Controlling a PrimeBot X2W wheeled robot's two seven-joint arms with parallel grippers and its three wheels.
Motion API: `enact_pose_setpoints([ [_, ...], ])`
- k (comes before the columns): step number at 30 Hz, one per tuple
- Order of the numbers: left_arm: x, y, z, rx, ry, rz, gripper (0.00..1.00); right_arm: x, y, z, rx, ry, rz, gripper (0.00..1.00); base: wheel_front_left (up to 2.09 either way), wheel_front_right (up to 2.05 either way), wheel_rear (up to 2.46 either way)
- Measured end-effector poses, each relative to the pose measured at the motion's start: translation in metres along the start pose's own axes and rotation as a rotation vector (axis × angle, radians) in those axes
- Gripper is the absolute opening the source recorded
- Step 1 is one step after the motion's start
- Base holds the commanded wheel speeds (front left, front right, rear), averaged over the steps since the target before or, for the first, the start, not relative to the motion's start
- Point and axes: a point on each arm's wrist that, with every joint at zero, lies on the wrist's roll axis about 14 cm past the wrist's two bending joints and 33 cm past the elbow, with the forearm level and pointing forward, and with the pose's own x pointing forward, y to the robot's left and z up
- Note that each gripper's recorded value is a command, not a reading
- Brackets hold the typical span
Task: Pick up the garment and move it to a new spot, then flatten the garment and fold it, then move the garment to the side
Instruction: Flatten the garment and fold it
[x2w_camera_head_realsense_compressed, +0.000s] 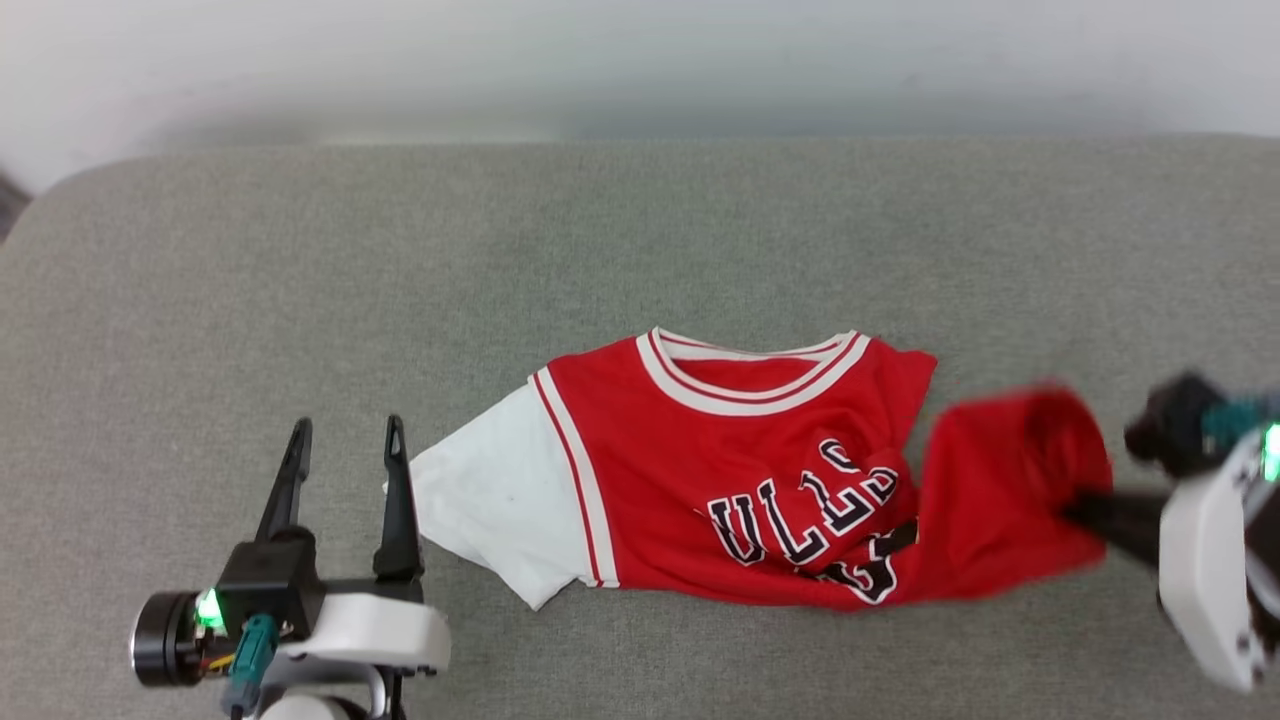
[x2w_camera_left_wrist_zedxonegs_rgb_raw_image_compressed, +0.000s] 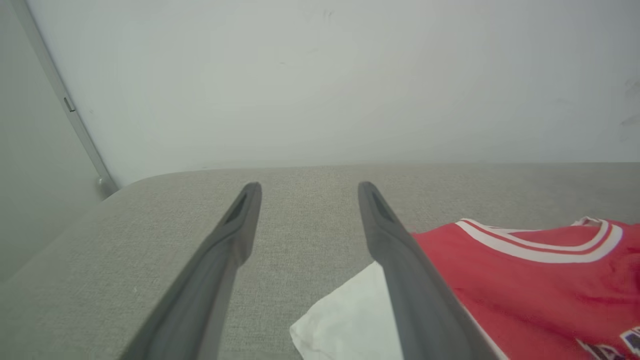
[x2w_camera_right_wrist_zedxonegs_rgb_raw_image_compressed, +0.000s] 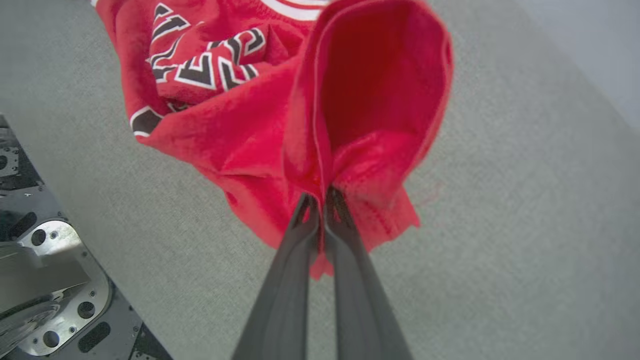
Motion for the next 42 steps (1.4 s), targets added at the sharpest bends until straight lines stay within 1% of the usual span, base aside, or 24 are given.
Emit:
enact_pose_setpoints([
  [4,-0.012,0.001,0.001,-0.003,0.005,0.005,1.00,-0.012,0.035,-0.059,0.125,0.086,0.048,0.00,0.00,0.00,0.00],
  [7,-0.017,0.002,0.002,-0.006,0.005,0.005,1.00,-0.019,0.054,-0.103,0.203,0.161,0.053,0.00,0.00,0.00,0.00],
  [9,-0.019,0.002,0.002,-0.003,0.005,0.003,1.00,-0.018,0.071,-0.128,0.309,0.190,0.064,0.00,0.00,0.00,0.00],
  [11,-0.020,0.002,0.002,-0.002,0.007,-0.002,1.00,-0.015,0.090,-0.152,0.356,0.234,0.078,0.00,0.00,0.00,0.00],
  [14,-0.021,0.001,0.000,0.002,0.011,-0.008,1.00,-0.011,0.110,-0.169,0.429,0.251,0.091,0.00,0.00,0.00,0.00],
  [16,-0.022,0.001,0.000,0.001,0.011,-0.008,1.00,-0.008,0.117,-0.169,0.460,0.229,0.090,0.00,0.00,0.00,0.00],
  [17,-0.022,0.001,0.000,0.002,0.012,-0.010,1.00,-0.007,0.116,-0.167,0.470,0.208,0.080,0.03,0.00,0.00,0.00],
  [18,-0.023,0.001,0.000,0.005,0.014,-0.012,1.00,-0.007,0.113,-0.165,0.466,0.185,0.064,0.29,0.00,0.00,0.00],
  [19,-0.025,0.001,-0.001,0.006,0.017,-0.012,1.00,-0.007,0.106,-0.160,0.460,0.147,0.038,1.00,0.00,0.00,0.00],
  [23,-0.028,0.000,-0.001,0.006,0.017,-0.017,1.00,-0.014,0.059,-0.120,0.425,-0.065,-0.101,1.00,0.00,0.00,0.00],
  [27,-0.031,-0.002,0.002,0.006,0.009,-0.024,1.00,-0.035,0.014,-0.071,0.358,-0.272,-0.223,1.00,0.00,0.00,0.00],
  [28,-0.032,-0.002,0.003,0.008,0.005,-0.026,1.00,-0.054,-0.011,-0.034,0.284,-0.385,-0.287,1.00,0.00,0.00,0.00],
  [31,-0.032,-0.002,0.002,0.007,0.008,-0.026,1.00,-0.068,-0.031,0.004,0.190,-0.447,-0.328,1.00,0.00,0.00,0.00],
  [34,-0.028,-0.003,0.001,0.011,0.011,-0.031,1.00,-0.075,-0.048,0.037,0.074,-0.444,-0.365,1.00,0.00,0.00,0.00],
  [36,-0.024,-0.005,0.001,0.011,0.008,-0.034,1.00,-0.071,-0.053,0.056,0.039,-0.425,-0.359,1.00,0.00,0.00,0.00],
  [40,-0.015,-0.009,-0.003,0.011,0.013,-0.043,1.00,-0.046,-0.053,0.072,-0.021,-0.286,-0.304,1.00,0.00,0.00,0.00],
  [42,-0.010,-0.009,-0.006,0.010,0.017,-0.039,1.00,-0.029,-0.053,0.072,-0.023,-0.185,-0.263,1.00,0.00,0.00,0.00],
])
